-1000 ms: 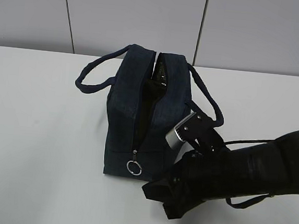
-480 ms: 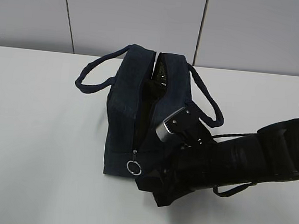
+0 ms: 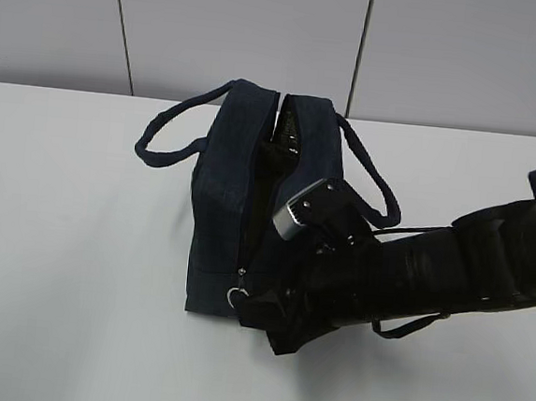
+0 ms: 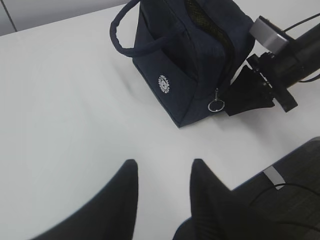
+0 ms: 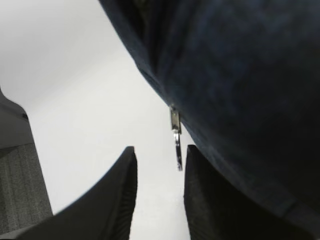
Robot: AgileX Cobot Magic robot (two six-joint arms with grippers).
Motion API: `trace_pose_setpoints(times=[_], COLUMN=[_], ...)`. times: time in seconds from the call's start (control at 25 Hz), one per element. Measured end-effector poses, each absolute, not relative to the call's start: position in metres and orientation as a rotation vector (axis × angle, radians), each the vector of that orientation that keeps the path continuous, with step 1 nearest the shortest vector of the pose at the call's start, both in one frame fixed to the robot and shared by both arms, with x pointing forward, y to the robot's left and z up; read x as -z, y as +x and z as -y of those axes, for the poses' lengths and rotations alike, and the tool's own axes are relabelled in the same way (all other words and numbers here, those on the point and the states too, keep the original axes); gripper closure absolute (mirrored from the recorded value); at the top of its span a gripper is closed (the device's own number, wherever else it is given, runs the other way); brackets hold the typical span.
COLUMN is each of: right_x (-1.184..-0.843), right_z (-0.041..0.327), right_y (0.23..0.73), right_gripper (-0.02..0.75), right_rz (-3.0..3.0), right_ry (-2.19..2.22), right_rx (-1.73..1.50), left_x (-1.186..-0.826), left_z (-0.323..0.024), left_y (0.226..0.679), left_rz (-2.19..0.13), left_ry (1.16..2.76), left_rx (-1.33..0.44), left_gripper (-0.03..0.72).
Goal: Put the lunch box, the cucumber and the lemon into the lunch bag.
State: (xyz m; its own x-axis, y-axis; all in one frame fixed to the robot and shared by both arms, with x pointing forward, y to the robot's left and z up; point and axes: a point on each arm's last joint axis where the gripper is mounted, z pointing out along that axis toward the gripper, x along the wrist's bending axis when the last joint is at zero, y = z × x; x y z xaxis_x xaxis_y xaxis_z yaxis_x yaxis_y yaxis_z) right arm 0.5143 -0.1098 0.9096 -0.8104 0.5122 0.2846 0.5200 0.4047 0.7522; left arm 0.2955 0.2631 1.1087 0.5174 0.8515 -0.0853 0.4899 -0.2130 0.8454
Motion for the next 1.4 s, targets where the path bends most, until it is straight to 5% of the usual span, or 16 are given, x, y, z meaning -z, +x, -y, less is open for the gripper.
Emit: trace_pose_setpoints(times=[1.4], right_x=[-0.901], right_z=[0.099], right_y=[0.528], right_gripper=[0.496], right_rz=[2.576], right_ry=[-0.932], right_rx=[1.438], left_x=[-1.111], left_z=[-0.263], left_y=[0.297], left_rz=[-1.105], left_ry=[1.835], left_rx=[-0.532], left_gripper=[0.45])
